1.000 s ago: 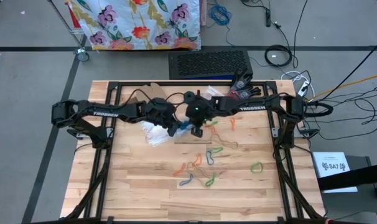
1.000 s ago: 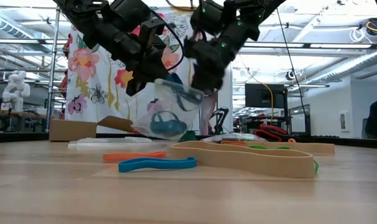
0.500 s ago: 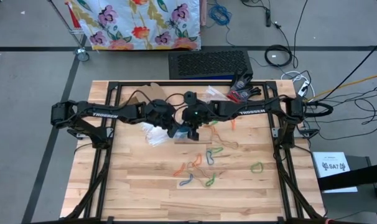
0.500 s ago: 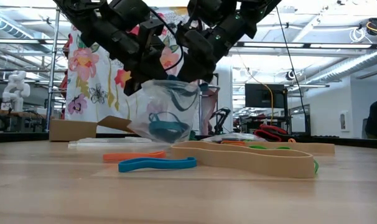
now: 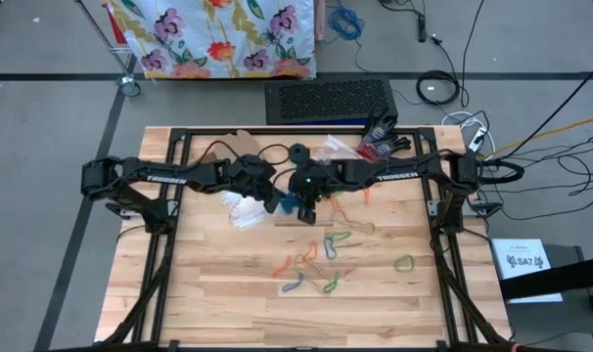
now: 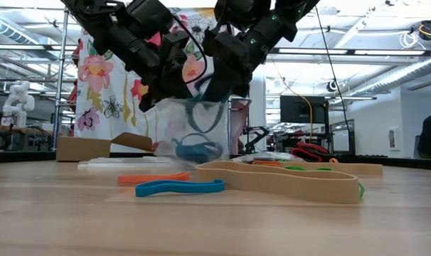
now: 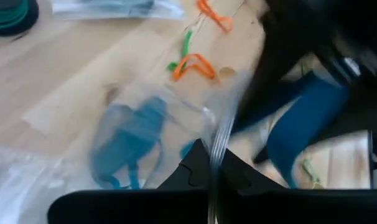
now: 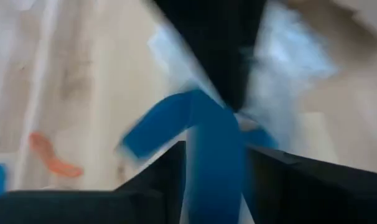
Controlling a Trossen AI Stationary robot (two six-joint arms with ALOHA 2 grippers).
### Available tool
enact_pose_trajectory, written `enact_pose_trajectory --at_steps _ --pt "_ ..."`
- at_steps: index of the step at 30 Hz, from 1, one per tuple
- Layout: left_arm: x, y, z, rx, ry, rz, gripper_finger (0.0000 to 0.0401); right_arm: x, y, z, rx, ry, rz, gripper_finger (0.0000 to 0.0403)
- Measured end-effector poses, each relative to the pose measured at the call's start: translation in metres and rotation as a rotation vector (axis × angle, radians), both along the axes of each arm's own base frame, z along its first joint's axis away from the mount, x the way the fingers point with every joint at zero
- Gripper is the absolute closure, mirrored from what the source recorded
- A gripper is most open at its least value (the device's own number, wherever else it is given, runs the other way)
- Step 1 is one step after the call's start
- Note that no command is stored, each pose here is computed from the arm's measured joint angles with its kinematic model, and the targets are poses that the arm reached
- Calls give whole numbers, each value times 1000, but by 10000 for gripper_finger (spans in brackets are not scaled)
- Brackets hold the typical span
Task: Sort rubber bands
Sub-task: Put the blue rubber band into the transparent zip bag
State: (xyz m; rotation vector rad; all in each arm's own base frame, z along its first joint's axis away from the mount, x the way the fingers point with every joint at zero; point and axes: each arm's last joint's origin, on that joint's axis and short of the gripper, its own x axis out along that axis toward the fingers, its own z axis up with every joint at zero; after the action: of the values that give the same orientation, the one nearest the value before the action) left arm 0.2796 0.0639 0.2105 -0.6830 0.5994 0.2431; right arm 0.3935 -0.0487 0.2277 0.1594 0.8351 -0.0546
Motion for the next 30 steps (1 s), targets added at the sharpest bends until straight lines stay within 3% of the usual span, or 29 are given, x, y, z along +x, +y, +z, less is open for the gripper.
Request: enact_pose_trajectory --at_steps 10,17,24,30 --pt "-2 0 -3 4 36 8 401 -2 -5 36 -64 -88 4 274" --pt "-2 -1 -3 -13 33 -6 401 -7 -8 31 -149 3 -75 300" --pt "0 -1 0 -19 -3 -24 401 -8 -8 30 -148 22 -70 330" --pt "0 2 1 -20 -12 -17 401 -8 2 28 -105 33 57 339"
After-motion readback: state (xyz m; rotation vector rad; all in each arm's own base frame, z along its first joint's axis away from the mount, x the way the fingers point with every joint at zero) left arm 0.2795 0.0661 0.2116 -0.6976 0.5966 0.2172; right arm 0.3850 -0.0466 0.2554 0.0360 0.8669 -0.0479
